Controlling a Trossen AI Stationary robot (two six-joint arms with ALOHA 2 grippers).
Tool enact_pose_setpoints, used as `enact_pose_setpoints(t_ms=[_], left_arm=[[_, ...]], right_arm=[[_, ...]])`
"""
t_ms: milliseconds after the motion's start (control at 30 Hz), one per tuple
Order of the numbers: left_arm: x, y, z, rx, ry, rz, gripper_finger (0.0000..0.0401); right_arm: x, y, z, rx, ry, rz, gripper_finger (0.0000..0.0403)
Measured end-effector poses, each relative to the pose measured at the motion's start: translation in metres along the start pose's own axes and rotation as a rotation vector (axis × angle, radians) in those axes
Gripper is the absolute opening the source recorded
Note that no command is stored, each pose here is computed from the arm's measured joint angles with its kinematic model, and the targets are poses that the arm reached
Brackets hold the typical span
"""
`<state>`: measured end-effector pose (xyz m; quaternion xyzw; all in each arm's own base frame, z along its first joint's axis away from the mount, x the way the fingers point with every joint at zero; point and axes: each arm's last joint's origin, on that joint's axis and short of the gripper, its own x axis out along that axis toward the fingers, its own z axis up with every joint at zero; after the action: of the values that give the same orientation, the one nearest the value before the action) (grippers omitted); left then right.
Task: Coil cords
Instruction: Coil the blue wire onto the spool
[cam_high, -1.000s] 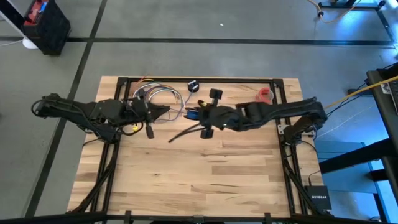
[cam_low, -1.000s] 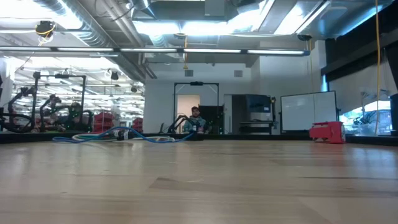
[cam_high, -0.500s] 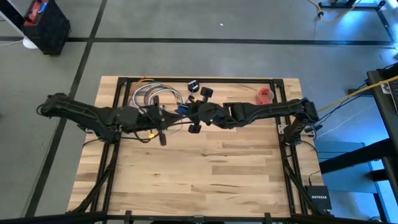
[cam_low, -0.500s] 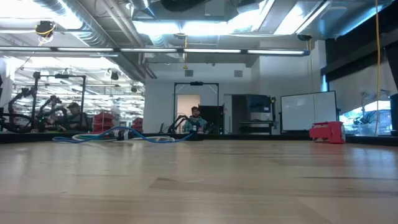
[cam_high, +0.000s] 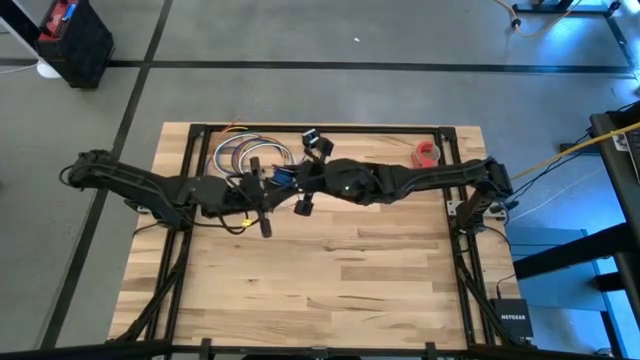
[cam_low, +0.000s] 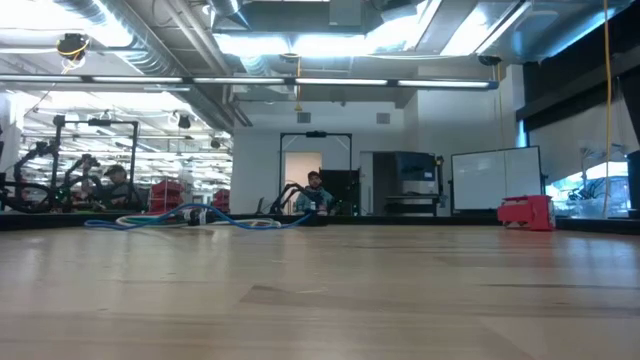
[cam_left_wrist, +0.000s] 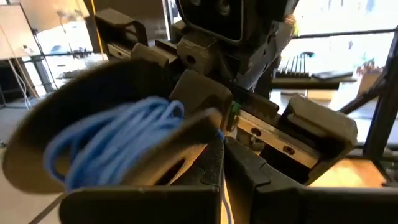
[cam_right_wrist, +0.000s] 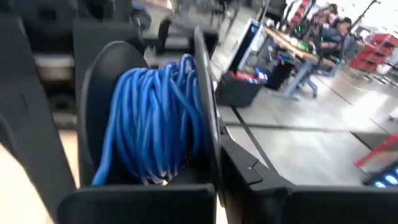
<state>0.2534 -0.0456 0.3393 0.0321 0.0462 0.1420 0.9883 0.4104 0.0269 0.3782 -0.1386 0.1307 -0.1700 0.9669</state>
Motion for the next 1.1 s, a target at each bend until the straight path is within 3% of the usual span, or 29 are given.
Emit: enact_pose_setpoints(t_ms=[233, 433, 1100], left_arm=[[-0.001, 0.0, 0.003, -0.001, -0.013, -0.005, 0.0], [0.0, 0.0, 0.0, 0.022, -0.002, -0.005, 0.0], [0.001, 0.0, -0.003, 0.043, 0.023, 0.006, 0.0]], right_arm=[[-0.007, -0.005, 0.018, 0.061, -0.156, 0.057, 0.0003], [-0.013, -0.009, 0.032, 0.068, -0.2, 0.111, 0.0003], [-0.029, -0.021, 0.056, 0.054, -0.174, 0.141, 0.0003]])
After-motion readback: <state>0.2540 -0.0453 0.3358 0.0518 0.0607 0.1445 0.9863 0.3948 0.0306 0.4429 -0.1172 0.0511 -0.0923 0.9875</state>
